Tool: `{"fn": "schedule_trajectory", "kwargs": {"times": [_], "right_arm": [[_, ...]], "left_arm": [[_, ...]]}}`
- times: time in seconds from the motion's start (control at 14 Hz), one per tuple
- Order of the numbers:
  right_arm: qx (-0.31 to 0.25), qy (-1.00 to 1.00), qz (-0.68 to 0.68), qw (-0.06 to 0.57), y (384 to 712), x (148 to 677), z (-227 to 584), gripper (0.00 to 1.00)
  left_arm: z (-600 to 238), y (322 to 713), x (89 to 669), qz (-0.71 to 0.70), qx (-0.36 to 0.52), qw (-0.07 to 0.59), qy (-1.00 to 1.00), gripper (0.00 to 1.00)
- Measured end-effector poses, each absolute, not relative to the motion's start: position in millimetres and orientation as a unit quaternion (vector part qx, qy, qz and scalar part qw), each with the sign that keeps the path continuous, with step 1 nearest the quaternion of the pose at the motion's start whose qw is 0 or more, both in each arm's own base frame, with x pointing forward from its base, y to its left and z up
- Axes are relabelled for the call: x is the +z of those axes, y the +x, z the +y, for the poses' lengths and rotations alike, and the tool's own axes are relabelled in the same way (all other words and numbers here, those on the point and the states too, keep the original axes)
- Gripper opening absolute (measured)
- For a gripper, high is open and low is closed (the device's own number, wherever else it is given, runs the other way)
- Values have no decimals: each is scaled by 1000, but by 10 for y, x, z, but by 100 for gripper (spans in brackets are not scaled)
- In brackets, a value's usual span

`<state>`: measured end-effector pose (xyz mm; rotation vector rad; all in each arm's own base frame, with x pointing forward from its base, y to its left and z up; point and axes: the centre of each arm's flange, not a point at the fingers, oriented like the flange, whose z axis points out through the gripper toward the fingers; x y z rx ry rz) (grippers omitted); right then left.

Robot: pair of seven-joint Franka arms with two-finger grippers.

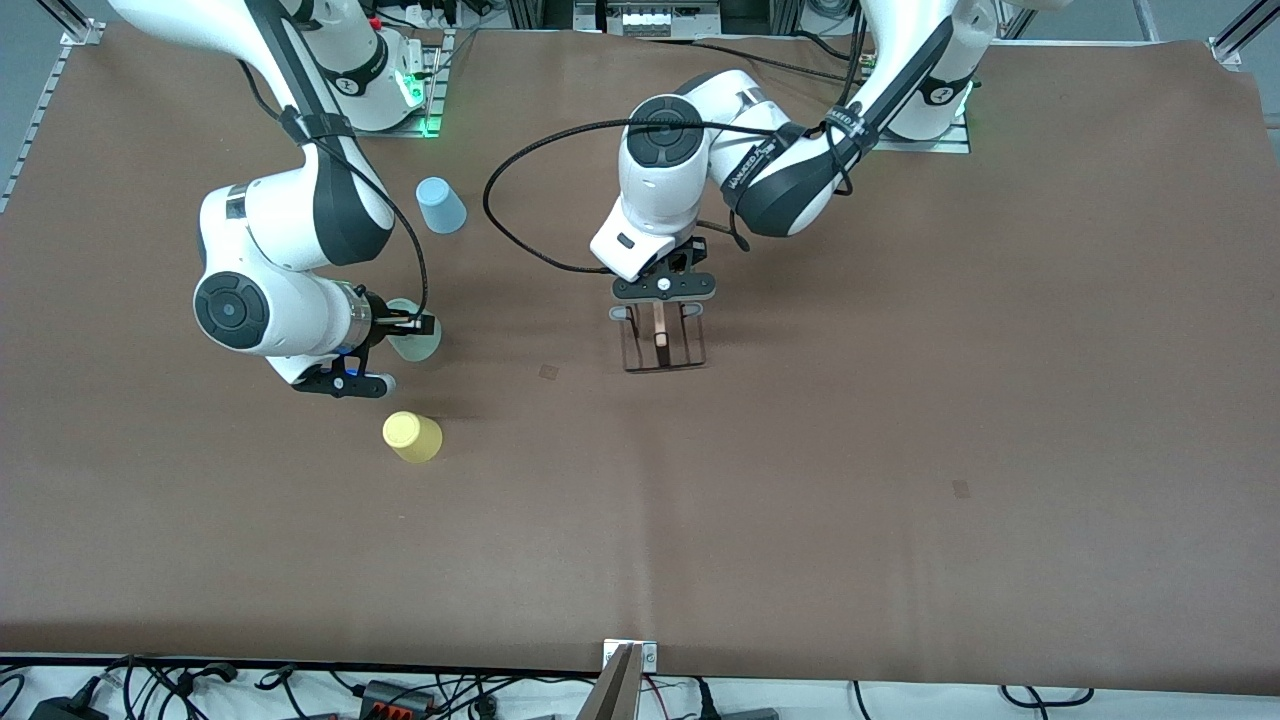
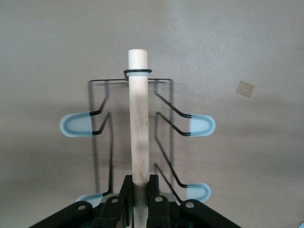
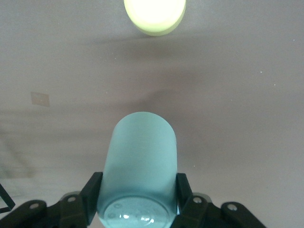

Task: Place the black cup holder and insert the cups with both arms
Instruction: 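Release the holder with the left gripper while the right gripper lifts the cup, then move the blue cup toward the holder while the left gripper withdraws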

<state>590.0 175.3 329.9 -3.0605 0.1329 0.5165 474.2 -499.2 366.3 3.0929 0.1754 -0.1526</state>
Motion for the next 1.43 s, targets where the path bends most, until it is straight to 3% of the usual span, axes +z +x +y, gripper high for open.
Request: {"fn": "schedule_trajectory", "kwargs": {"times": [0.5, 0.64, 0.71, 1.07, 1.29, 1.43], "right_arm": [[166, -985, 43, 17, 5899, 3297, 1756, 67], [166, -985, 42, 17, 5898, 3297, 1758, 67], [167, -985, 42, 17, 5898, 3295, 1759, 67], [168, -985, 39, 17, 5899, 3269, 1807, 67], [169, -985, 30, 16, 5873, 3501, 2132, 67], [167, -986, 14, 10, 5747, 3675, 2574, 67]], "left_arm": [[-5084, 4721, 3538, 61, -56, 21, 996, 16], [-5105, 4767, 3528, 63, -57, 25, 996, 20], [-5100, 4825, 3585, 67, -53, 30, 996, 25], [-4792, 5182, 4071, 98, -49, 17, 994, 72], [-4220, 5642, 4206, 121, -42, 16, 992, 100], [-3604, 6024, 4274, 92, -41, 18, 995, 100]]}}
